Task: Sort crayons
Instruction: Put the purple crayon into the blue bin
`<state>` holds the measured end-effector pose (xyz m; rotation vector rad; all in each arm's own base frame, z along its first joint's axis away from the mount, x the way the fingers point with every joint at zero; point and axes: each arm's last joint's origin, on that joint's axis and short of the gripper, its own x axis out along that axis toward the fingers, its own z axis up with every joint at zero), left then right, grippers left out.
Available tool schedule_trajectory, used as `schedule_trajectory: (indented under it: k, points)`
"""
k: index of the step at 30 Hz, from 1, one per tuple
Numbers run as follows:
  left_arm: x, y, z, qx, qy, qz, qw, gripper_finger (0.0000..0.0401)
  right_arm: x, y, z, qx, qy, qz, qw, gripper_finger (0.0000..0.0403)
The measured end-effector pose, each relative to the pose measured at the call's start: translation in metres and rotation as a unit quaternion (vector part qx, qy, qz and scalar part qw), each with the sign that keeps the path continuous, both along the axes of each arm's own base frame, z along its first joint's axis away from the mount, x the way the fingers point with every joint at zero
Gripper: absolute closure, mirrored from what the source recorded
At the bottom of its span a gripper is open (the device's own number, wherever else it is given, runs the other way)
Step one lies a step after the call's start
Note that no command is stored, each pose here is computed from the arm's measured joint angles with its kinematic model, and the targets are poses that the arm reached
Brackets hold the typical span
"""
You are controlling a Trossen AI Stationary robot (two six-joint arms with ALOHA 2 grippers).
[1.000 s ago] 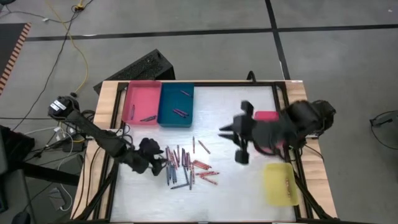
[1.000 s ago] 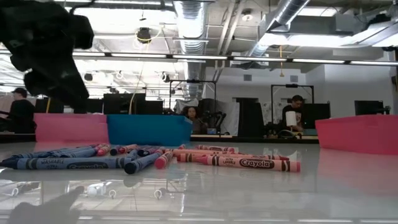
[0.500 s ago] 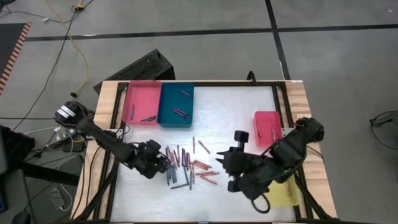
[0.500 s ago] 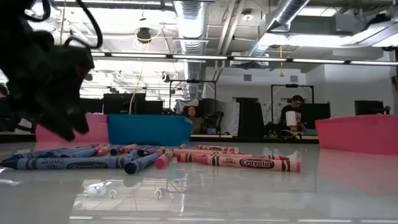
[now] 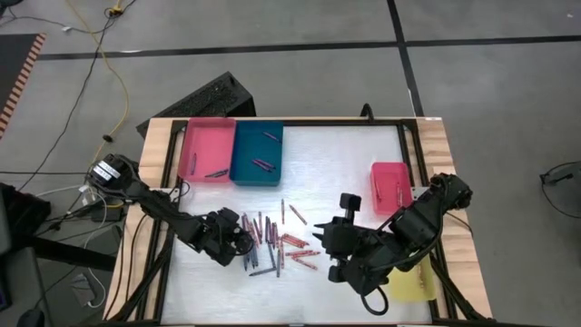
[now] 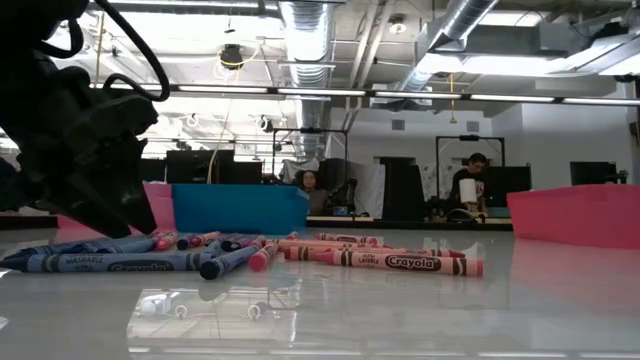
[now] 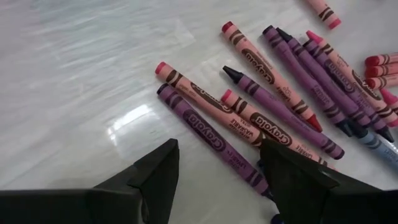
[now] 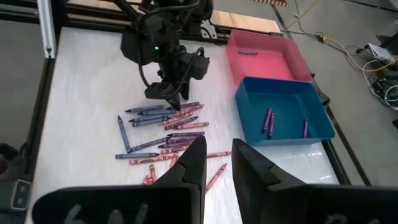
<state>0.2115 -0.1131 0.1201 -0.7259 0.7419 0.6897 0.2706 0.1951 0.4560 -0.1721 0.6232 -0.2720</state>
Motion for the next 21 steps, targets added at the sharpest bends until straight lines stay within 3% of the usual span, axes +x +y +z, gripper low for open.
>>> schedule_trajectory:
  k: [21]
  points:
    - [-0.0024, 0.0004, -0.0018, 0.009, 0.029, -0.032, 0.999, 0.0372, 0.0006, 0.0004, 0.0005, 0.013, -0.007, -0.007, 1.000, 0.0331]
